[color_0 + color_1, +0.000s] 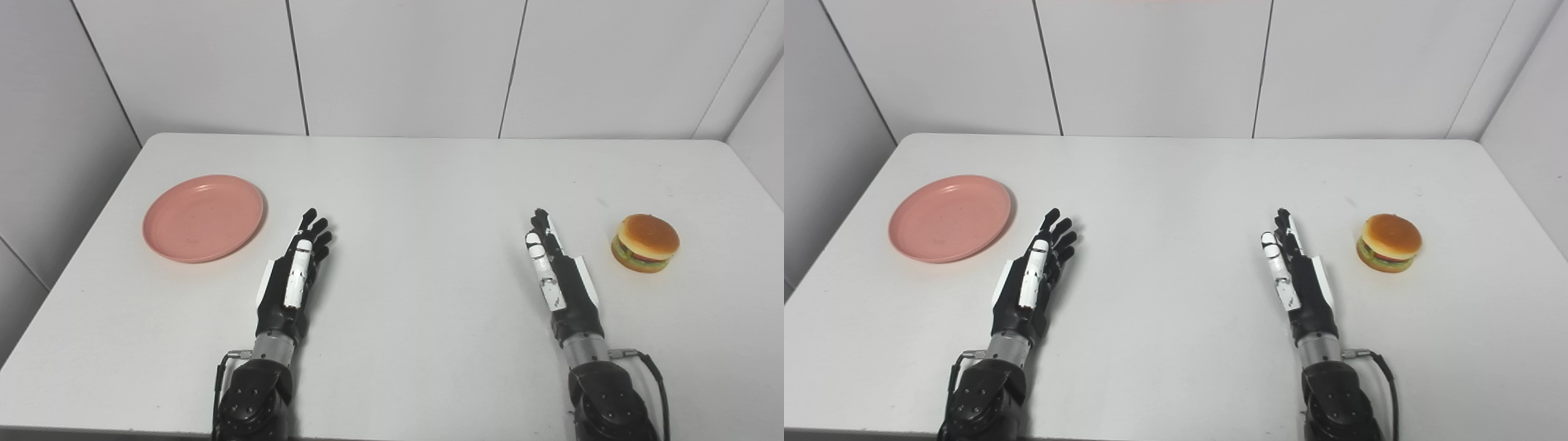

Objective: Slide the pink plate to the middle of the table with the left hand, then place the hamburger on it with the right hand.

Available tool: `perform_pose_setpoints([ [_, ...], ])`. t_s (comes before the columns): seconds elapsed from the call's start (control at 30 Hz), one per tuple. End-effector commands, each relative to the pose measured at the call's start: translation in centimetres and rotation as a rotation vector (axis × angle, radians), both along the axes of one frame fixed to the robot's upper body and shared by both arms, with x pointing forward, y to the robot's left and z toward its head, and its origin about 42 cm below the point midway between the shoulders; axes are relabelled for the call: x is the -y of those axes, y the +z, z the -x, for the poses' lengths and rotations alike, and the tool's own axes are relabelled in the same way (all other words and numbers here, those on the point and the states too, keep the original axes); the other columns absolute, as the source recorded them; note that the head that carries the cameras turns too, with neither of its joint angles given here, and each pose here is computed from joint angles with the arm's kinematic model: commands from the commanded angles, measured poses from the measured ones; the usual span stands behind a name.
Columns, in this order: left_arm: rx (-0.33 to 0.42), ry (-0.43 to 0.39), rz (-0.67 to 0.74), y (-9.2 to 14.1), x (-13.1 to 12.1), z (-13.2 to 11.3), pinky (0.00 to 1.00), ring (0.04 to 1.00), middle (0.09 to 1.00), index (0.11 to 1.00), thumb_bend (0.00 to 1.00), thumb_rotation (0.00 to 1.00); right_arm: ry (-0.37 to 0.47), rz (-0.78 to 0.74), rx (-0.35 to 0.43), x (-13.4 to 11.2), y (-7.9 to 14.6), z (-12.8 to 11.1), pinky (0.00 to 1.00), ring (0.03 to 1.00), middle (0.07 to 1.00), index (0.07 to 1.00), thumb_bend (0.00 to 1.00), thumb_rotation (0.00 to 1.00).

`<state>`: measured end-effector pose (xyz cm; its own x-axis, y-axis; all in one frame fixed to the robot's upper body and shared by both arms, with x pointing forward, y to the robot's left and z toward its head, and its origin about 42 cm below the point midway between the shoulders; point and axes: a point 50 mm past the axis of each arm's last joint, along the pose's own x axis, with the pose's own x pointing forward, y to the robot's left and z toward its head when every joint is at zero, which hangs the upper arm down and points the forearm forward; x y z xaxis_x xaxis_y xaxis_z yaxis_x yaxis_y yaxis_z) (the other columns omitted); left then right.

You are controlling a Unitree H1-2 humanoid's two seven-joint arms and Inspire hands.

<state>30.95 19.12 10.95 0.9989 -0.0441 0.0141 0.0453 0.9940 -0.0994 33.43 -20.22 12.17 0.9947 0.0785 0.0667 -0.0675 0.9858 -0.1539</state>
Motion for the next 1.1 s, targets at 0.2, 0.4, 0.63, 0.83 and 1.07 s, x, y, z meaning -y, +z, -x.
perform_pose_setpoints([
  [0.2,0.011,-0.014,0.001,0.31,0.06,-0.6,0.94,0.924,0.941,0.937,0.36,1.0,0.01,-0.001,0.026,-0.24,0.37,-0.38,0.96,0.982,0.985,0.992,0.21,1.0],
  [0.4,0.009,-0.014,0.004,0.33,0.04,-0.59,0.94,0.926,0.943,0.938,0.36,0.99,0.007,-0.009,0.026,-0.3,0.36,-0.35,0.96,0.98,0.987,0.992,0.22,1.0],
  [0.63,0.01,-0.012,0.004,0.27,0.03,-0.57,0.94,0.926,0.941,0.938,0.36,0.98,0.007,-0.013,0.028,-0.32,0.31,-0.32,0.96,0.976,0.985,0.99,0.2,1.0],
  [0.83,0.009,-0.011,0.011,0.27,0.07,-0.59,0.95,0.927,0.941,0.937,0.37,0.97,0.008,-0.002,0.031,-0.28,0.28,-0.37,0.96,0.977,0.986,0.99,0.22,1.0],
  [1.07,0.009,-0.012,0.009,0.19,0.07,-0.55,0.95,0.927,0.943,0.94,0.36,0.98,0.01,-0.005,0.023,-0.31,0.37,-0.31,0.96,0.981,0.989,0.992,0.21,1.0],
])
